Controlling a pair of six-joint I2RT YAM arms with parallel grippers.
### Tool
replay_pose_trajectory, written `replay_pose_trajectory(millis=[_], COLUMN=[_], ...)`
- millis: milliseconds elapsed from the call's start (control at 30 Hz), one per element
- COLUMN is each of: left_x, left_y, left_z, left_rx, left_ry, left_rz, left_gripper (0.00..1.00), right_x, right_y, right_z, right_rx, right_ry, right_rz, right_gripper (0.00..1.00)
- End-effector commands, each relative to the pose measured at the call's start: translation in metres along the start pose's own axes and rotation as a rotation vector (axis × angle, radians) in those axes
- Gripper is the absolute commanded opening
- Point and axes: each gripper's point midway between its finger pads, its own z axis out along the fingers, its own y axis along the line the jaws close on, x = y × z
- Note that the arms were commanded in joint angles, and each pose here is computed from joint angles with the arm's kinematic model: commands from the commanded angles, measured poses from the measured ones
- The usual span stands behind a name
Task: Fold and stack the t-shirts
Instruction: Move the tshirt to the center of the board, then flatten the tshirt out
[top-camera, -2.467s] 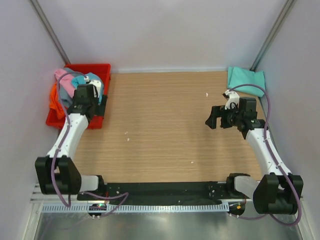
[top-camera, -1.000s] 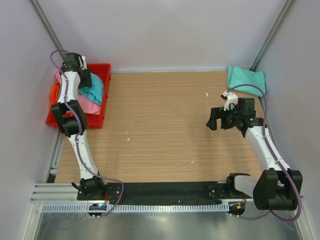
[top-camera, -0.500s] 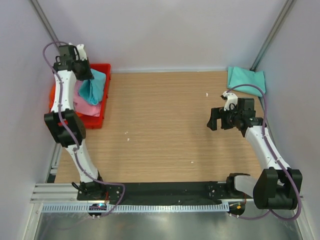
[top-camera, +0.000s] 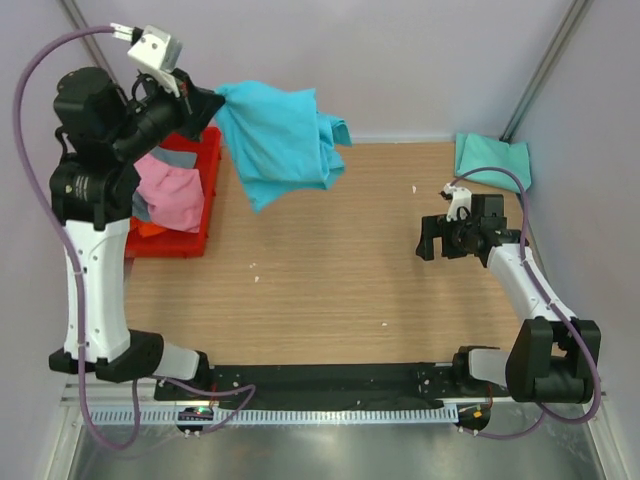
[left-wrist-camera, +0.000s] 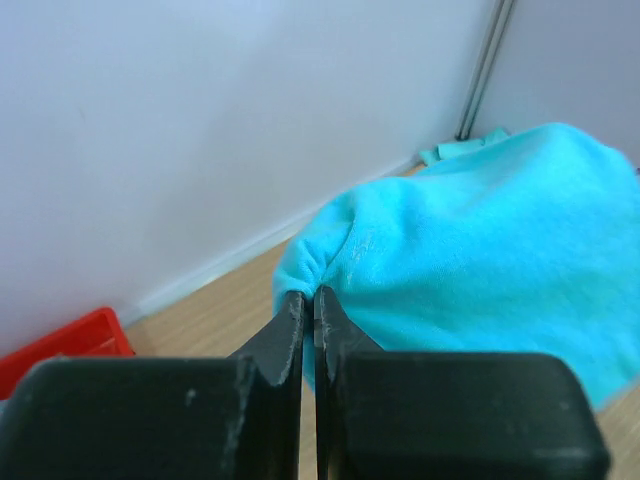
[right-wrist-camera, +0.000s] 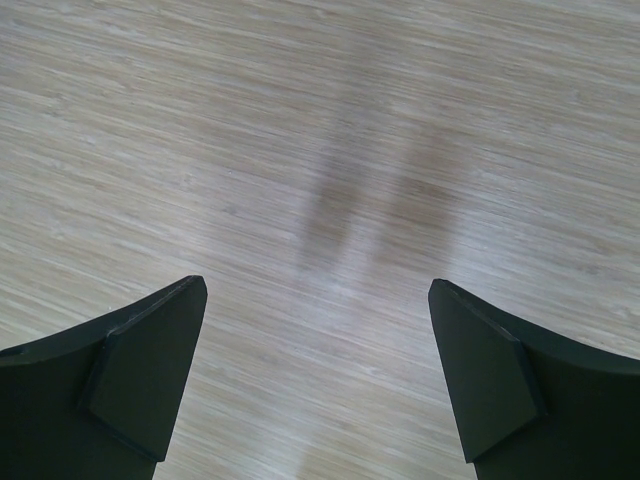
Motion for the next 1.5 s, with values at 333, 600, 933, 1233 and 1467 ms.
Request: replay_pose_trajectory(millis=[333, 600, 933, 1233, 1467], left_x=[0.216, 0.357, 0.428, 0.471, 0.483], left_y=[0.021, -0.001, -0.020, -0.020, -0.029], left_z=[0.018, -0.043, -0.095, -0.100, -0.098], left_rx=[-0.089, -0.051, 0.074, 0.128, 0.211], left_ry=[0.398, 0.842, 1.177, 1.320, 1.364], left_rz=[-0.174, -0.214, -0.257, -0.334, -0.394], left_gripper=[1.00, 0.93, 0.75, 0.68, 0.51], right_x=[-0.025, -0.025, -0.040, -0.039, -0.036], right_y=[-0.002, -0.003, 0.055, 0.049, 0.046], right_z=[-0.010, -0.009, -0.033, -0.038, -0.036], right_rx=[0.030, 0.031, -0.287, -0.241, -0.227], right_ry=[-0.065, -0.062, -0.049, -0.051, -0.043], right_rz=[-0.038, -0.041, -0.117, -0.130, -0.137], right_gripper=[1.00, 1.00, 1.00, 1.00, 1.00])
